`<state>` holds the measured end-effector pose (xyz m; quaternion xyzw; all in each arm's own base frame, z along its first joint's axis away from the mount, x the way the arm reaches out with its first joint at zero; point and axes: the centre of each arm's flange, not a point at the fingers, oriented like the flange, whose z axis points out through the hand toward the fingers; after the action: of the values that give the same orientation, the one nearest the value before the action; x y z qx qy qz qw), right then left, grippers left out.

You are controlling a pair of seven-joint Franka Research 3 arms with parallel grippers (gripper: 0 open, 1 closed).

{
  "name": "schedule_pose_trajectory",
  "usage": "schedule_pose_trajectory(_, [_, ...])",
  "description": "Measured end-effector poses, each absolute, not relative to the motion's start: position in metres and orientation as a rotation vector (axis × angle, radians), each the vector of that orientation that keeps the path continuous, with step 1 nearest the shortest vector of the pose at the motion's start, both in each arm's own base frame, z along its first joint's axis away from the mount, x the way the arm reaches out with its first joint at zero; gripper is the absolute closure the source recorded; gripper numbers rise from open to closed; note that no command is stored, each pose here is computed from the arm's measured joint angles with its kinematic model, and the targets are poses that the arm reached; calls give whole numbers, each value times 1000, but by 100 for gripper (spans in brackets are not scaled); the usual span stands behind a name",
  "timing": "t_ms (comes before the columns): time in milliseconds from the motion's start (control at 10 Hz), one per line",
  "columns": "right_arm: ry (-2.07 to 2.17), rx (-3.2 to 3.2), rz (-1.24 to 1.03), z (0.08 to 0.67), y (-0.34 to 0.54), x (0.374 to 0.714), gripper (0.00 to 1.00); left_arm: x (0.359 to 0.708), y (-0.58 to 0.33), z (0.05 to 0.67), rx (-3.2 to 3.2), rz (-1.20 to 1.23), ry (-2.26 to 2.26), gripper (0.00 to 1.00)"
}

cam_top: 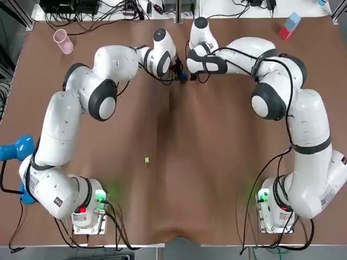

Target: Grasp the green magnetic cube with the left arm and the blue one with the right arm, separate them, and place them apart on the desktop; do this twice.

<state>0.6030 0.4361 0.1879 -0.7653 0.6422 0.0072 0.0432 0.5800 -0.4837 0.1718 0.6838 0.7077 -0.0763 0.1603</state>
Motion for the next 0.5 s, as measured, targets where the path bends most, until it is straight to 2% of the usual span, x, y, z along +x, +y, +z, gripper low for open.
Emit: schedule_pose_trajectory(500, [2029, -2222, 41, 198, 473, 593, 29, 585, -484, 183, 1944, -210, 2003, 77])
